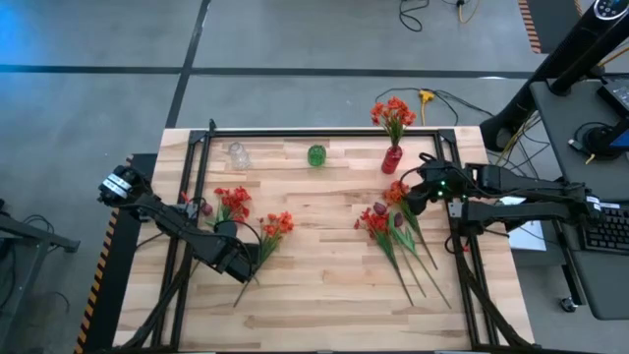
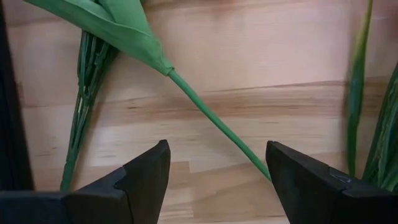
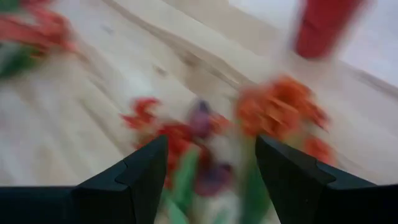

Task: Sort flowers into vase by color
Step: Put the left purple tulip into the transparent vase

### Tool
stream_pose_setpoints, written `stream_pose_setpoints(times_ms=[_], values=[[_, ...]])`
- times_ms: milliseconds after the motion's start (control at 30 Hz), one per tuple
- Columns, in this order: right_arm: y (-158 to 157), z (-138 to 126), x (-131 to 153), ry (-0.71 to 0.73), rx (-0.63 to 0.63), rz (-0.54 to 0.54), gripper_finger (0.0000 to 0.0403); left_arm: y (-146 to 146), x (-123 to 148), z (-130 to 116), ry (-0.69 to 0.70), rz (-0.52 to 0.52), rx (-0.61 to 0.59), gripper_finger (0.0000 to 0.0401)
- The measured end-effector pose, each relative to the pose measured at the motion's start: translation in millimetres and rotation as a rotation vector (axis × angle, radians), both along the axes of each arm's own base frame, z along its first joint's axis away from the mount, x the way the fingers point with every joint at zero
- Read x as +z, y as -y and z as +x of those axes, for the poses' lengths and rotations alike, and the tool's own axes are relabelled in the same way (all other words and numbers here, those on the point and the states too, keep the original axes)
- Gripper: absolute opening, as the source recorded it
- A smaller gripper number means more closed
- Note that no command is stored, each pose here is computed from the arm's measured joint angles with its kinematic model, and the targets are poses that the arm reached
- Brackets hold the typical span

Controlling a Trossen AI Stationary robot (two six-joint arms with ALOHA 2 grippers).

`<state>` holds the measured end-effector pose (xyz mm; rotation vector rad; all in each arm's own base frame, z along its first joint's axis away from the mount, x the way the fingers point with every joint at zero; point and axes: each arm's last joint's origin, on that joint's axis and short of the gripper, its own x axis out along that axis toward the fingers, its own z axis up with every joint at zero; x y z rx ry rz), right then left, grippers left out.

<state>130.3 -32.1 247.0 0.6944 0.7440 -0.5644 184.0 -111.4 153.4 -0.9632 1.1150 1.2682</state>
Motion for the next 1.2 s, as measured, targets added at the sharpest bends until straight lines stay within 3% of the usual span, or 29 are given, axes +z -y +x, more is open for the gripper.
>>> stream_pose_setpoints(times_ms=[200,300,567,1000,1200], values=[[-6.1,43.4,7.6,0.210,0.165,-0.127,0.0233,-0.2,-0.1,-0.2,-0.006,0.004,-0.021,0.0247],[-8.1,52.9,3.8,0.158,0.187,-0.124,0.0233,-0.3,-0.2,-0.2,-0.006,0.005,-0.021,0.0247],[-7.6,34.4,-3.3,-0.118,0.070,-0.091,0.0233,-0.3,-0.2,-0.2,-0.006,0.005,-0.020,0.0247],[-8.6,25.8,1.1,-0.121,0.114,-0.129,0.0233,-0.2,-1.1,0.7,0.011,0.004,0.040,0.0246],[-8.5,26.5,0.5,-0.132,0.139,-0.145,0.0233,-0.6,-9.9,4.0,-0.009,0.039,0.056,0.0226]])
